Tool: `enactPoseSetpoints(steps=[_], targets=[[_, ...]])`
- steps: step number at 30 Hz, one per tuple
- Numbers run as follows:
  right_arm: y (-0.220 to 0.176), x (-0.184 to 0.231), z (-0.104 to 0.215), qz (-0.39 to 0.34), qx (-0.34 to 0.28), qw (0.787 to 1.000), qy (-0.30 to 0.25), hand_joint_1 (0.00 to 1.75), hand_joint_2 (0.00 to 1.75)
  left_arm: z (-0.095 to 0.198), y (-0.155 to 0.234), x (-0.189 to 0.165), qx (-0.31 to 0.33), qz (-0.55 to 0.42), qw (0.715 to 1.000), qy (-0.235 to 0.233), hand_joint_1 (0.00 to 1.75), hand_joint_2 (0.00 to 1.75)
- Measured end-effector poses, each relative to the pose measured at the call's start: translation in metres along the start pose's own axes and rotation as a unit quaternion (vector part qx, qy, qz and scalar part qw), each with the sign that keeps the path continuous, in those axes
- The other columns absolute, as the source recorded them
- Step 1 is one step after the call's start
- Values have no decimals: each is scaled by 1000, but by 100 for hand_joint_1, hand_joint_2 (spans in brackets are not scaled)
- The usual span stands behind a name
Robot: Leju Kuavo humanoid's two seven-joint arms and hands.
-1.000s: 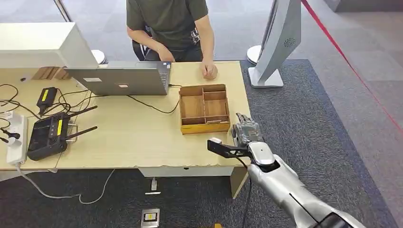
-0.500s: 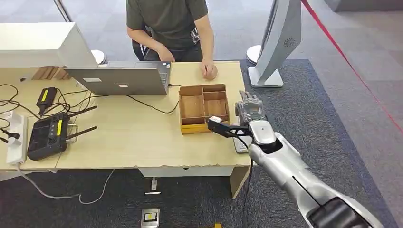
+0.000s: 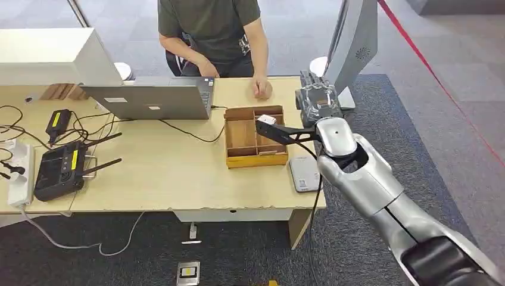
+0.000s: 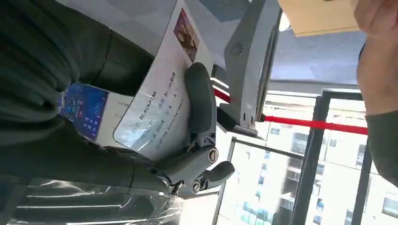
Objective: Pass the card to the sensor for recognition and then transmit it.
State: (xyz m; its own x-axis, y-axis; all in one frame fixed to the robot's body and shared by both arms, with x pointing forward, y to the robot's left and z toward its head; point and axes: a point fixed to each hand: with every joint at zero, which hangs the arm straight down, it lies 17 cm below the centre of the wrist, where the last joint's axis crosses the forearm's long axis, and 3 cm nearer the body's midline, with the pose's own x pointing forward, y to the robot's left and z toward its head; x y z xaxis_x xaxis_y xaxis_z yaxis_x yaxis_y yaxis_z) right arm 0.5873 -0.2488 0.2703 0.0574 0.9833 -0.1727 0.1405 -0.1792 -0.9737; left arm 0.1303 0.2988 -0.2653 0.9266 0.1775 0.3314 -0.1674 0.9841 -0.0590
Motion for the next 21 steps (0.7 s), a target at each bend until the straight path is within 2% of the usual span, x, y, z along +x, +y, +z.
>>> enactPoseSetpoints(steps=[5,21], targets=[[-12,17,2,-12,-12,1000,-21,175,175,0,-3,1,-7,-7,1000,-4,0,0],[6,56,1,-30,22,999,-35,175,175,0,-2,-2,-7,0,1000,8,0,0]])
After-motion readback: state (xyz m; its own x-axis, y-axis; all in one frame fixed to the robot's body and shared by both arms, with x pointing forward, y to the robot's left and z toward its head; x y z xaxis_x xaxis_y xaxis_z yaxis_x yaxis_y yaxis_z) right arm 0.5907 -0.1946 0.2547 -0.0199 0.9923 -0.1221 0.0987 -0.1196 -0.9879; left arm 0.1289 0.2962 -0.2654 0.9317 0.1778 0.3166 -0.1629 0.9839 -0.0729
